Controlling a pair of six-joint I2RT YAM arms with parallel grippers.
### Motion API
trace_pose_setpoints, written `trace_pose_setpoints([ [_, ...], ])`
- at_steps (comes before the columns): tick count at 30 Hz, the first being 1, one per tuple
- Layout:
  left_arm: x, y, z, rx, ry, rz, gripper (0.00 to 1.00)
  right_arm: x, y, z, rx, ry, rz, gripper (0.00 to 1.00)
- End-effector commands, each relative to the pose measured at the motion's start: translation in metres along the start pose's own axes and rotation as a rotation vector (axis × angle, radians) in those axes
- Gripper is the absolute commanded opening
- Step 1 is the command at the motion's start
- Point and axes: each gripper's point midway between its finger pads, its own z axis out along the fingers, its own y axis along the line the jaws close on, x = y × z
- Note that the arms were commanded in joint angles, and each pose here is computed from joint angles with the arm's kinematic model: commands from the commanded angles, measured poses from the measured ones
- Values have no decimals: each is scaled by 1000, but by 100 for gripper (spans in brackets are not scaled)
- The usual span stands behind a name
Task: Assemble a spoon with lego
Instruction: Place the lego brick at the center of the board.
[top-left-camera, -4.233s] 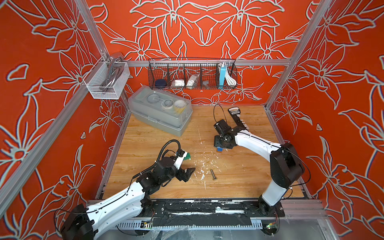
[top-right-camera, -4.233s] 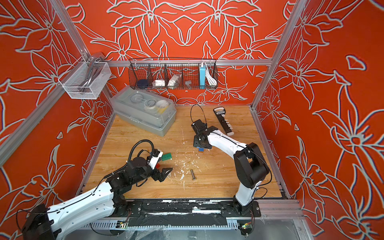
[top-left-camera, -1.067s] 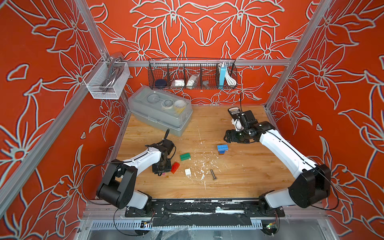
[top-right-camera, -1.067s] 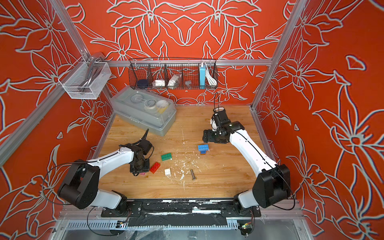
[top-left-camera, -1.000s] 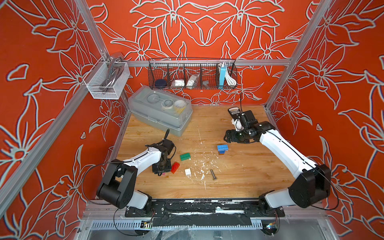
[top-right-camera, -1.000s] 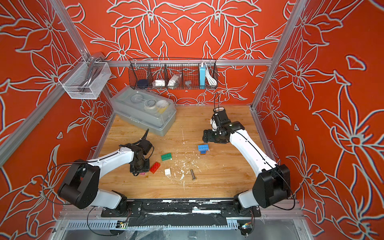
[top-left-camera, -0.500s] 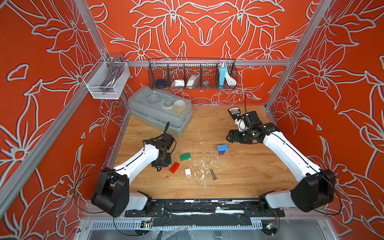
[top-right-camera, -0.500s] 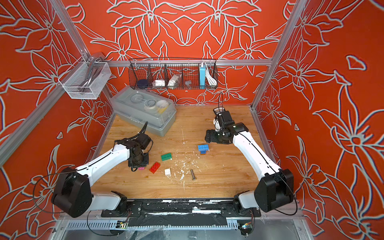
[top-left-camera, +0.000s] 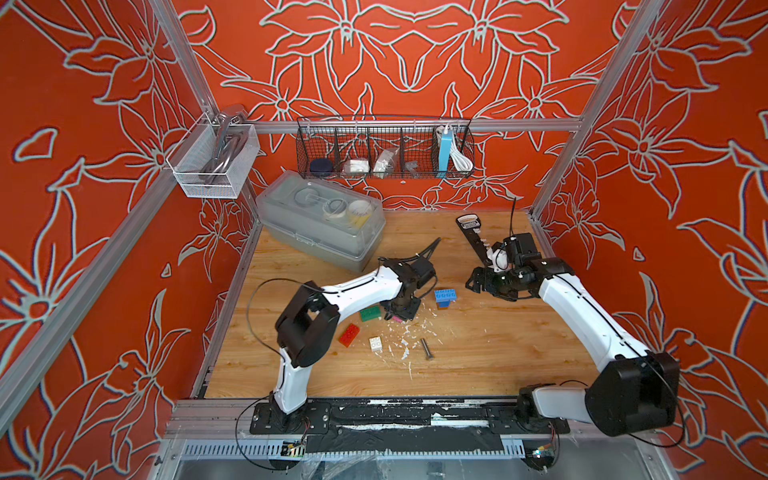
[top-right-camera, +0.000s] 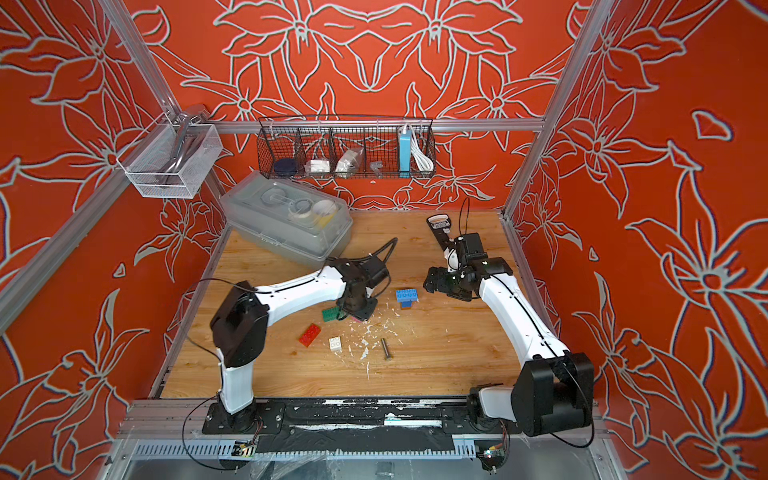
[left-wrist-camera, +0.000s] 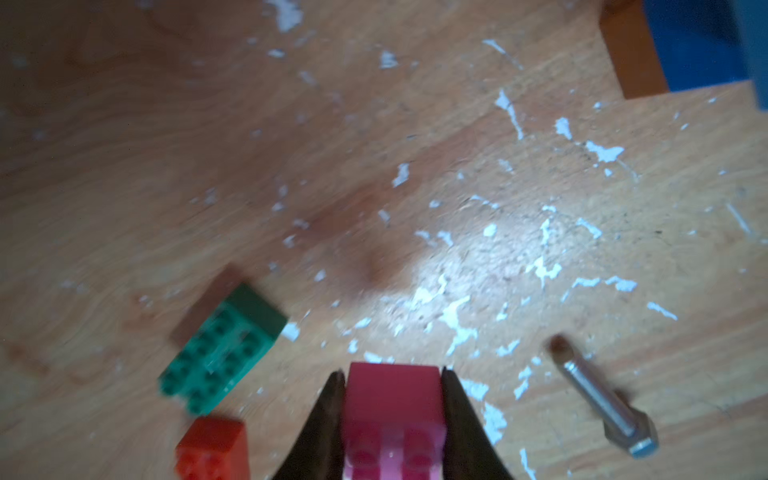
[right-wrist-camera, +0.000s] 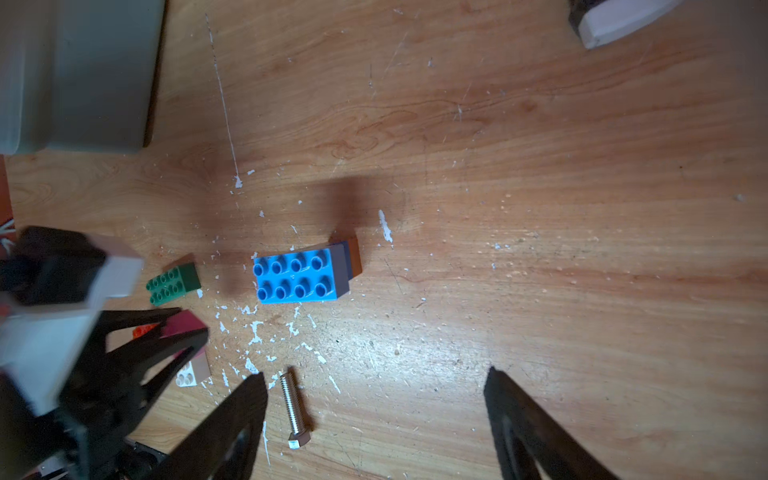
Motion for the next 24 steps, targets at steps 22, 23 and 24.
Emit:
trace_pose_setpoints([
  [22,-15,-19,15,82,-127,152,47,-1,-19,-13,17,-31,7,86],
  [23,-16,-20,12,86,-157,163,47,-1,-19,-13,19,-33,5,86],
  [24,-17,-20,10,93,-179,172,47,-2,-19,-13,19,-32,5,86],
])
